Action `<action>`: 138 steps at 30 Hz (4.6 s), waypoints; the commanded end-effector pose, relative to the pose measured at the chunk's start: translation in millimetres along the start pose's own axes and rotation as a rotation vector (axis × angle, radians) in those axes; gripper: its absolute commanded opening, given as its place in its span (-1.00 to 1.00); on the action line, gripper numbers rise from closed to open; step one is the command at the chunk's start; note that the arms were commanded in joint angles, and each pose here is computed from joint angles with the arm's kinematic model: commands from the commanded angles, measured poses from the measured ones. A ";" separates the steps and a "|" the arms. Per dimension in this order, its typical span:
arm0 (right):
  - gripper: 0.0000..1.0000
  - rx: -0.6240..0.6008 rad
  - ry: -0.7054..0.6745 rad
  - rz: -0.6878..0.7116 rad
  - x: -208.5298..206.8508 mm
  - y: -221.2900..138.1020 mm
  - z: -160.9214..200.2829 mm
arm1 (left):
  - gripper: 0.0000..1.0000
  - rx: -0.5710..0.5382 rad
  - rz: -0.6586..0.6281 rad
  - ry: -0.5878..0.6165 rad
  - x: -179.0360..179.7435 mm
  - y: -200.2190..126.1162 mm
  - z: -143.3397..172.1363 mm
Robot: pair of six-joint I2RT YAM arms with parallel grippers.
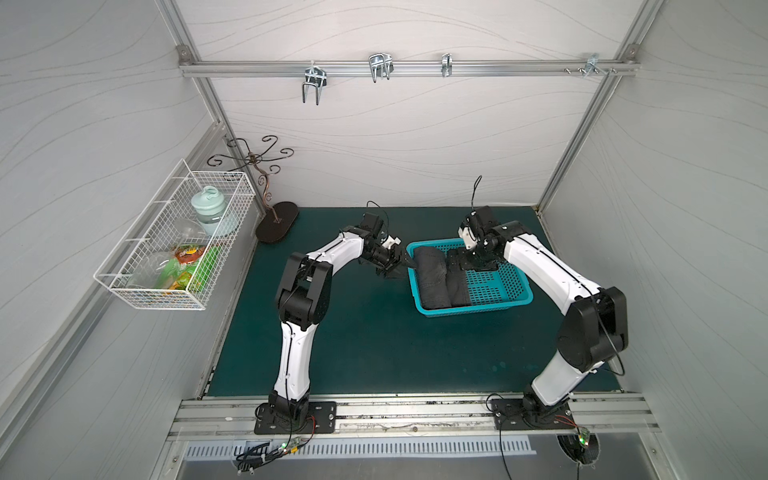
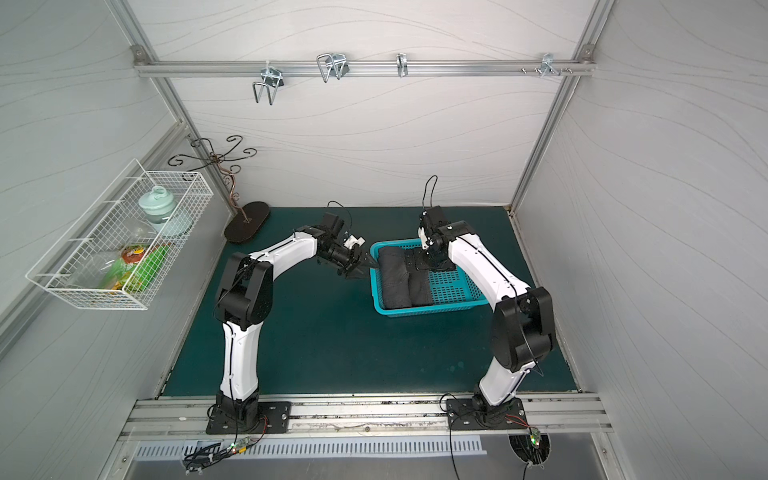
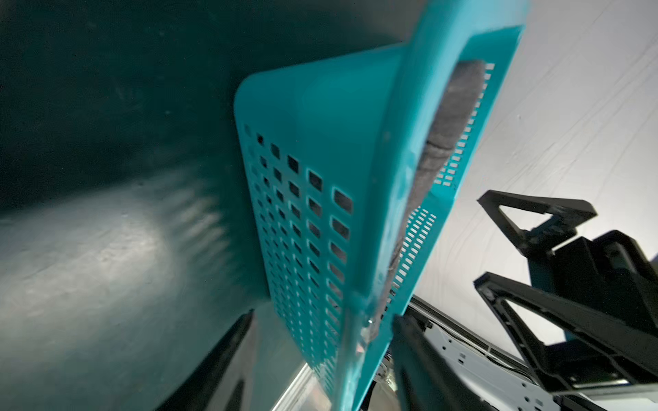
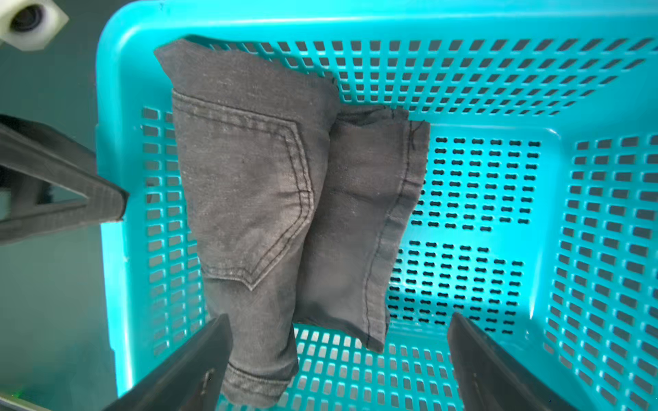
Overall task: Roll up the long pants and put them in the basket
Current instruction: Place the long pant in the bin, then reset both arms
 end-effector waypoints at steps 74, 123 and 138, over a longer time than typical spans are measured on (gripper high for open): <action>0.98 -0.235 0.099 0.401 -130.2 67.2 -25.5 | 0.98 -1.021 -1.188 0.140 123.9 -271.7 90.6; 0.98 -0.818 0.003 0.132 -150.9 63.9 12.9 | 0.99 -1.137 -0.934 0.486 182.4 -218.2 44.3; 0.98 -0.801 0.007 0.132 -151.9 67.9 10.5 | 0.99 -1.142 -0.950 0.462 185.3 -220.4 42.5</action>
Point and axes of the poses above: each gripper's point midway between its finger pads, its own y axis out along the fingers, its own x axis along the line the jaws close on, z = x × y, the point moved 3 cm from there along -y, back along the fingers, and after that the axes turned 6 degrees about y, right-handed, at the moved point
